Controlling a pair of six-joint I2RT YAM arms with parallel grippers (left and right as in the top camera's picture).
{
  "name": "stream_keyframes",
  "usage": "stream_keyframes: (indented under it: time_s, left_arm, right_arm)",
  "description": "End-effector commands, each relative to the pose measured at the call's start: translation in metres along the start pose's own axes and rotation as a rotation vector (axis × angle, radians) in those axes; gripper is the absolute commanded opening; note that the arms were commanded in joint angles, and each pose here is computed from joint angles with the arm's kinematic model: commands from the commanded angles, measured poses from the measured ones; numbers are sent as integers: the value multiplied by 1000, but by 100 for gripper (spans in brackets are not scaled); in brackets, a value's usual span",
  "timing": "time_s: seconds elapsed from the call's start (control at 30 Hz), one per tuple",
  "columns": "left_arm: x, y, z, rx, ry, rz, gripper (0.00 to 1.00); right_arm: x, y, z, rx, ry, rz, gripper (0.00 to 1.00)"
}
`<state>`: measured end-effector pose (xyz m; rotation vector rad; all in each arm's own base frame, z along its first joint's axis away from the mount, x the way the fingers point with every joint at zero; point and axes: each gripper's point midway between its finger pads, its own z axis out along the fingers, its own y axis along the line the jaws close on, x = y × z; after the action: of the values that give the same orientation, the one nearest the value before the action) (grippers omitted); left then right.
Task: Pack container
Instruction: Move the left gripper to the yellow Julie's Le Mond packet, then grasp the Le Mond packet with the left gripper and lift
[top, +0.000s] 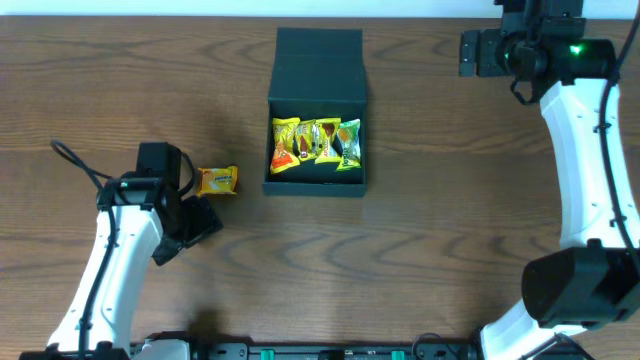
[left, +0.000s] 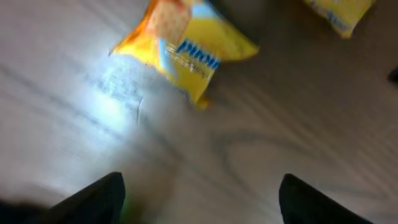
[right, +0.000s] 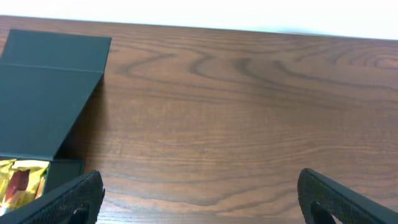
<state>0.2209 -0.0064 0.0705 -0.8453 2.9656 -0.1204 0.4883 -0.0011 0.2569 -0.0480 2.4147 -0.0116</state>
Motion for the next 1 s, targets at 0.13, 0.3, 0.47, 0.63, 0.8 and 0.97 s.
stream_keyframes:
  time_s: [0.13,0.3,0.47,0.63,0.8,0.97]
  left_arm:
    - [-22,22,7,-136,-114,31,89]
    - [-32,27,21,-201,-106,115,90]
    - [-37,26,37,-213,-83,131,89]
    - [-29,25,52,-216,-7,183,89]
    - [-28,24,61,-217,22,193,88]
    - [-32,27,64,-237,12,194,66]
  right_arm:
    - [4,-6,4,4,15,-9,99]
    - [5,-9,4,9,20,-27,99]
    - [6,-14,4,15,21,-22,99]
    - [6,-15,4,17,20,-21,99]
    - [6,-15,4,17,20,-28,99]
    - [6,-15,4,17,20,-28,99]
